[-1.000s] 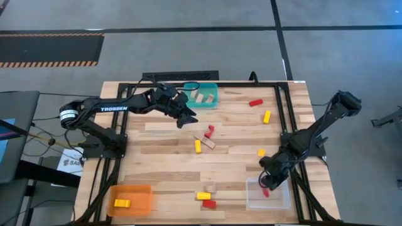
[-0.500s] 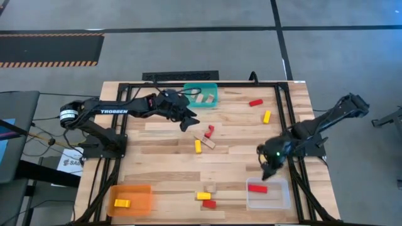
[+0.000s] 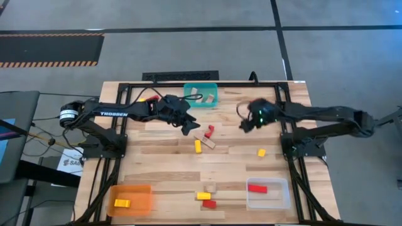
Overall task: Sort & place blocks by color
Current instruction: Put the red block into the transparent bin
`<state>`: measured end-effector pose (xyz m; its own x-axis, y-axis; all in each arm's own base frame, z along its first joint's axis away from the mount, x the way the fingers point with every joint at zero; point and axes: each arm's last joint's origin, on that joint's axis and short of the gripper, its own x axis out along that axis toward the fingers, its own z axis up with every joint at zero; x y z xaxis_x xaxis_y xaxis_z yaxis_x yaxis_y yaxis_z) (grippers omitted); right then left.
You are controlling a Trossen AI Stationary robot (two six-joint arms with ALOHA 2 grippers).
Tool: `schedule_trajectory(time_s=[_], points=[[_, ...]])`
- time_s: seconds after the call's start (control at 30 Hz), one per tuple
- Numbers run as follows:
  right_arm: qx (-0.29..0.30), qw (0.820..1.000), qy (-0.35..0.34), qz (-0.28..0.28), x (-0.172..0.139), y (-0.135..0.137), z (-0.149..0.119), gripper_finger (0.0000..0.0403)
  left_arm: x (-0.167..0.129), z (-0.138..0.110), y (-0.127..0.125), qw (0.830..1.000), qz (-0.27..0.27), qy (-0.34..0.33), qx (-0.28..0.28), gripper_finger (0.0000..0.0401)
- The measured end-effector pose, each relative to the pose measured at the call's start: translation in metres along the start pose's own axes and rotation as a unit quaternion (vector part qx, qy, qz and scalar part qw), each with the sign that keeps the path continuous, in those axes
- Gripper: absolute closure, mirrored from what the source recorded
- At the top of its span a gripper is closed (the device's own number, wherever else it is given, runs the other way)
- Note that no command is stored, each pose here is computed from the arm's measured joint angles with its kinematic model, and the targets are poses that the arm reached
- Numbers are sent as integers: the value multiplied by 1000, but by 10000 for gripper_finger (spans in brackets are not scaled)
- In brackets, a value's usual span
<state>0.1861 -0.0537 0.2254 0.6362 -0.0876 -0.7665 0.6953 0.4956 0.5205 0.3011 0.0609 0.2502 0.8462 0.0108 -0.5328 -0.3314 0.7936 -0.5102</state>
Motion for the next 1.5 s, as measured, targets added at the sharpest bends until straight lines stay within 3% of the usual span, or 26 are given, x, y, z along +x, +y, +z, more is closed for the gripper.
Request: schedule_trajectory(time_s=[0.27,0.37,0.47,0.57,0.73,0.83,1.07,1.3,1.5], points=[[-91,989,-27,-113,-18,-36,75,127,1,-7,-7,1000,6,9,-8,168],[-125,988,0,-88,-13,-33,93,127,2,-10,-8,1000,24,14,-10,168],[-186,982,28,-35,4,-13,97,127,2,-15,-6,998,48,32,-11,168],[-315,948,52,10,27,14,89,127,1,-23,-4,995,73,61,-12,168],[-514,853,54,75,63,63,69,127,-2,-34,-1,988,114,108,4,168],[-592,799,52,85,80,88,62,127,-4,-39,3,981,148,126,11,168],[-652,750,85,71,120,113,59,127,-7,-52,13,966,202,158,22,168],[-686,711,155,16,159,100,57,129,-7,-61,19,960,214,177,33,168],[-715,681,158,-7,176,95,56,154,-7,-60,20,956,229,172,53,168]])
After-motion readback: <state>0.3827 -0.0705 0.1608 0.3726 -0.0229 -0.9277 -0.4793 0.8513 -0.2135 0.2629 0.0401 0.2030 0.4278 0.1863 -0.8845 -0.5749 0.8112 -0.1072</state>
